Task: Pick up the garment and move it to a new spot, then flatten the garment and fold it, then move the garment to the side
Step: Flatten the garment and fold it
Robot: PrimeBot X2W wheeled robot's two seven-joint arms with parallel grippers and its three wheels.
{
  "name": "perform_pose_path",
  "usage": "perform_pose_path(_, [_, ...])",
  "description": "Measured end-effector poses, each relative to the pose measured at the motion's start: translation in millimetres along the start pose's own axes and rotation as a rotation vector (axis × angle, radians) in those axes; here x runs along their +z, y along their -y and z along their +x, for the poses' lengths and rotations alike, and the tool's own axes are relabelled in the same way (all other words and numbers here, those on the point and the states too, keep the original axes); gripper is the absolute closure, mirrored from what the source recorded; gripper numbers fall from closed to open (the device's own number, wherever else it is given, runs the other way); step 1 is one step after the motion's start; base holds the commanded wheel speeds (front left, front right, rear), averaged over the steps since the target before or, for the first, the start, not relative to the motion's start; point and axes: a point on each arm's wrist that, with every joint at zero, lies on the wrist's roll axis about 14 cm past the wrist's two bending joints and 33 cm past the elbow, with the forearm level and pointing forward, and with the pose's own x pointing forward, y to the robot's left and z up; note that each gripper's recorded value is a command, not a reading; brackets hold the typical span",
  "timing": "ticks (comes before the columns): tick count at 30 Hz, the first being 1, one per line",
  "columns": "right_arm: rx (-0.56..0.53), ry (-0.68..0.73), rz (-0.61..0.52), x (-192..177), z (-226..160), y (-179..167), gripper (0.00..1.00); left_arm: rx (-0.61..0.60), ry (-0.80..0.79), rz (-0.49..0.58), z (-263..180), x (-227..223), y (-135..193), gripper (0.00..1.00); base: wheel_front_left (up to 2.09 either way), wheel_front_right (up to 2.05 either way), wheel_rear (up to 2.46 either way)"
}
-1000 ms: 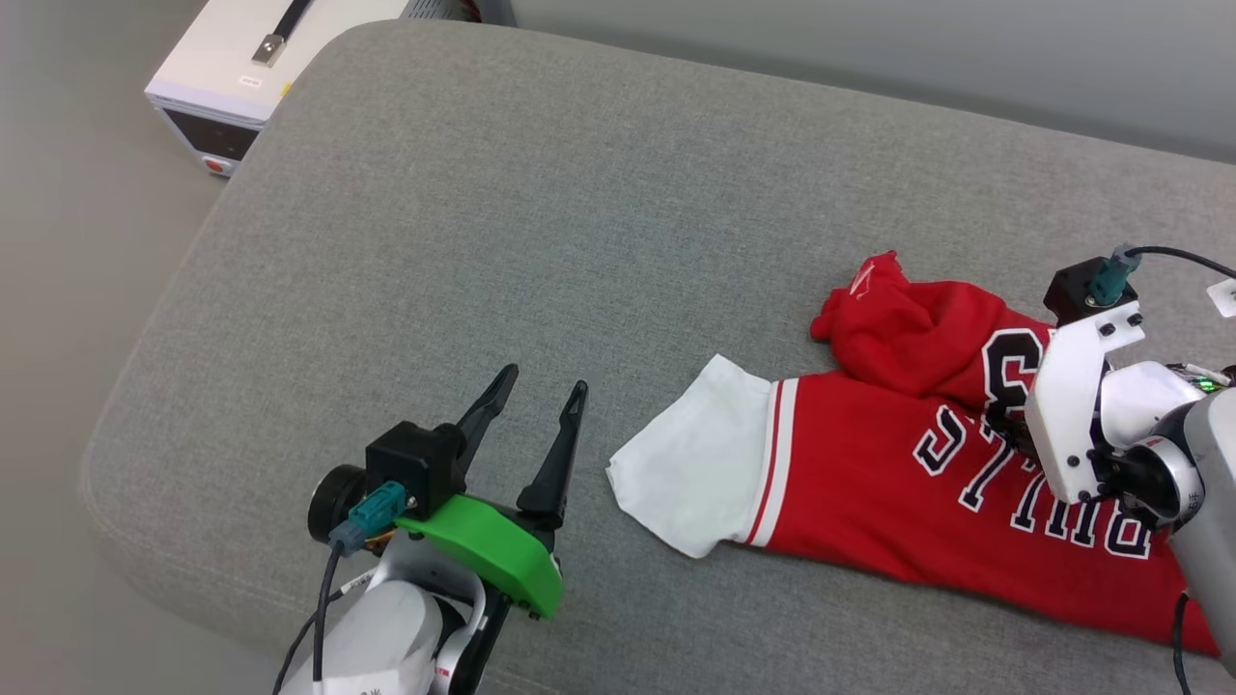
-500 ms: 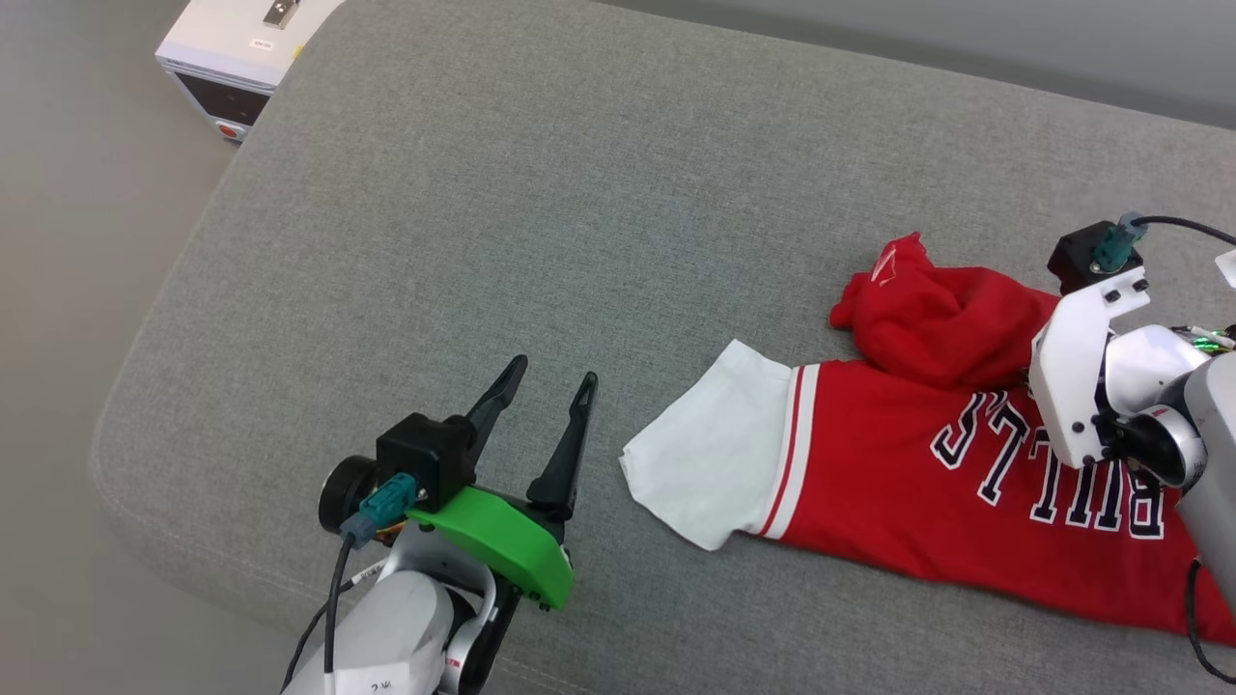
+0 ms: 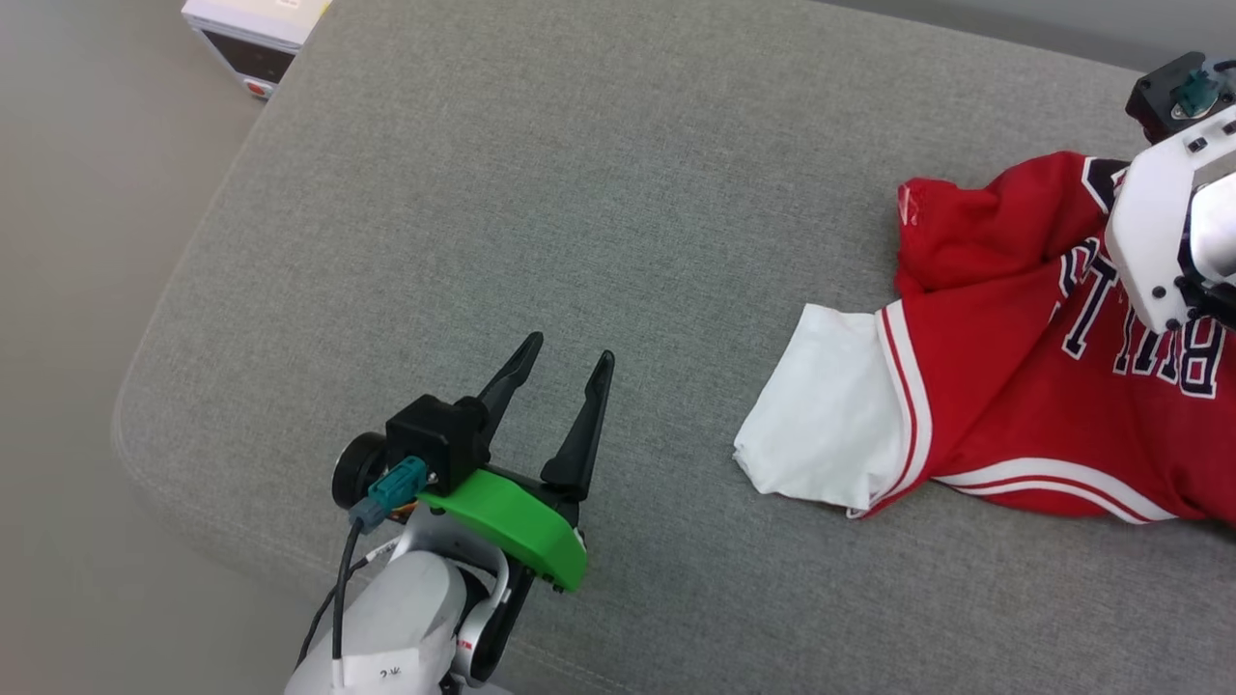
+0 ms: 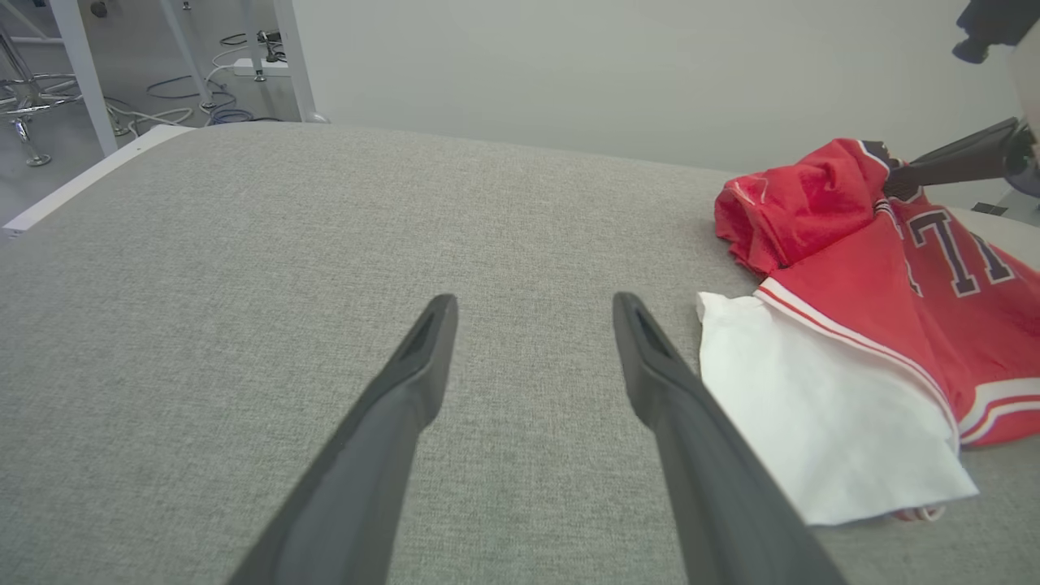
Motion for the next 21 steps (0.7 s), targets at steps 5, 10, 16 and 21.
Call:
perform_pose_path(5, [-0.024,0.028,-0.05,7.5,20.9,9.2,1.0,0.008,-0.003,-0.006,4.3,-2.5,-1.8,0.0,0.0,0.0,0.0])
perform_pose_path(10, [-0.055,0.09,-0.083,18.3,39.2,19.0,1.0,0.027,-0.019,-0.005,5.9,-8.3,-6.8,0.0,0.0,0.0,0.0])
perform_pose_path(16, [-0.029,0.087,-0.072,8.0,52.4,6.6,0.0,0.037,-0.018,0.0,5.2,-8.9,-10.6,0.0,0.0,0.0,0.0])
perform_pose_path(21, [-0.007,0.147,-0.021,16.4,43.5,-1.8,0.0,0.025,-0.004,-0.001,5.0,-4.5,-7.4,0.0,0.0,0.0,0.0])
